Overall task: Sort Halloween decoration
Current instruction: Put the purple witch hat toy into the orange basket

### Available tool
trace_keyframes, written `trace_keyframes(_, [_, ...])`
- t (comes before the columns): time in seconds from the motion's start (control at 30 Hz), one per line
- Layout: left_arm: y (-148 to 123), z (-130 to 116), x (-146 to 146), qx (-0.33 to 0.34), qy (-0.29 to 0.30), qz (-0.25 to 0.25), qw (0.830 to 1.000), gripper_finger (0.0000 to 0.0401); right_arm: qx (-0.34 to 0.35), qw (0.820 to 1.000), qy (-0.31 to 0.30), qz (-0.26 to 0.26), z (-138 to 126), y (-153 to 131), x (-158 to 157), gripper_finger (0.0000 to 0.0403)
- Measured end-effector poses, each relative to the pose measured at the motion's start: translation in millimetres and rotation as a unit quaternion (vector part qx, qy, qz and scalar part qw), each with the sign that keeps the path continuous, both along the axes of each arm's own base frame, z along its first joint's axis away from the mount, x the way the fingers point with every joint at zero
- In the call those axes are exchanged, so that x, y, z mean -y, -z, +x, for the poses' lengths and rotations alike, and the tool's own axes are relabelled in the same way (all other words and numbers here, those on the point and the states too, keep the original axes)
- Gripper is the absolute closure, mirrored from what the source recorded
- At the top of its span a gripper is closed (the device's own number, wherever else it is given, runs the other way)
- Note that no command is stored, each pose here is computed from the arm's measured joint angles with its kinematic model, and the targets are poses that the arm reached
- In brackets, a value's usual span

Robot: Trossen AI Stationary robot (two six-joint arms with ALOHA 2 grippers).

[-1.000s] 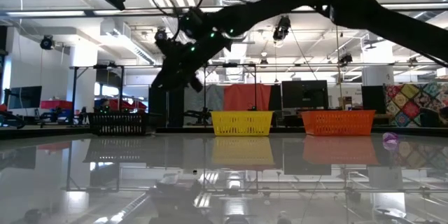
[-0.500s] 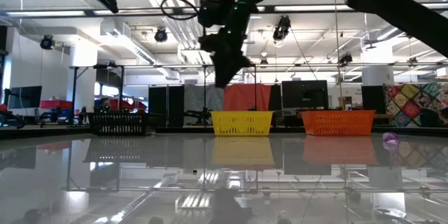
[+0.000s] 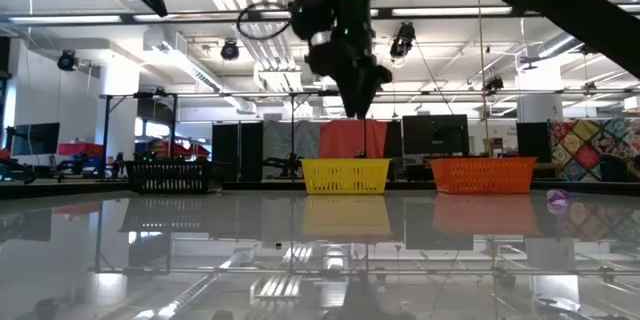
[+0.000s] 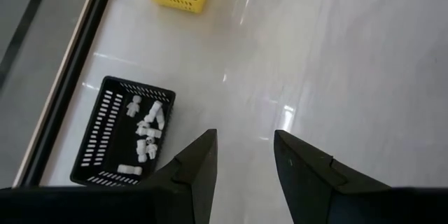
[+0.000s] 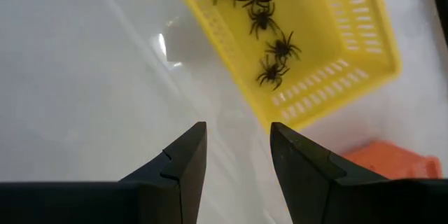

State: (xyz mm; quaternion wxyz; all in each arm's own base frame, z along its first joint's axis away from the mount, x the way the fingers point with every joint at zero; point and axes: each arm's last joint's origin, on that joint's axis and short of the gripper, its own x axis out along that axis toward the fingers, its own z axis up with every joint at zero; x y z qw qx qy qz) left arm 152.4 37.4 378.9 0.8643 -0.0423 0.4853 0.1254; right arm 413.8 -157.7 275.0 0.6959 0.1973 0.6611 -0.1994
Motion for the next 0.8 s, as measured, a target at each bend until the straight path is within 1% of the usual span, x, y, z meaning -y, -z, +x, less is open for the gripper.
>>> trace_keyframes(0.27, [-3,-11,3,0.002,0.011,0.000,1.000,0.0276,0.053,0.998,0.031,-0.015,-18,-48,-22,0.0250])
trace_keyframes(0.37, [-5,-16,4,0.010,0.011,-0.002,1.000,0.0276,0.069,0.997,0.041,-0.018,-29,-64,-32,0.0250])
trace_keyframes(0.43, [-6,-19,5,0.016,0.010,-0.001,1.000,0.0276,0.067,0.996,0.043,-0.028,-39,-71,-41,0.0250])
trace_keyframes(0.53, [-8,-24,6,0.023,0.011,-0.001,1.000,0.0276,0.041,0.997,0.047,-0.046,-58,-72,-54,0.0250])
trace_keyframes(0.63, [-9,-27,7,0.029,0.011,0.000,1.000,0.0276,0.014,0.997,0.060,-0.038,-80,-66,-70,0.0250])
trace_keyframes(0.73, [-10,-29,8,0.033,0.006,-0.002,0.999,0.0276,-0.011,0.996,0.084,-0.031,-106,-59,-86,0.0250])
trace_keyframes(0.8, [-10,-30,8,0.035,0.004,-0.004,0.999,0.0276,-0.017,0.993,0.109,-0.036,-121,-55,-94,0.0252])
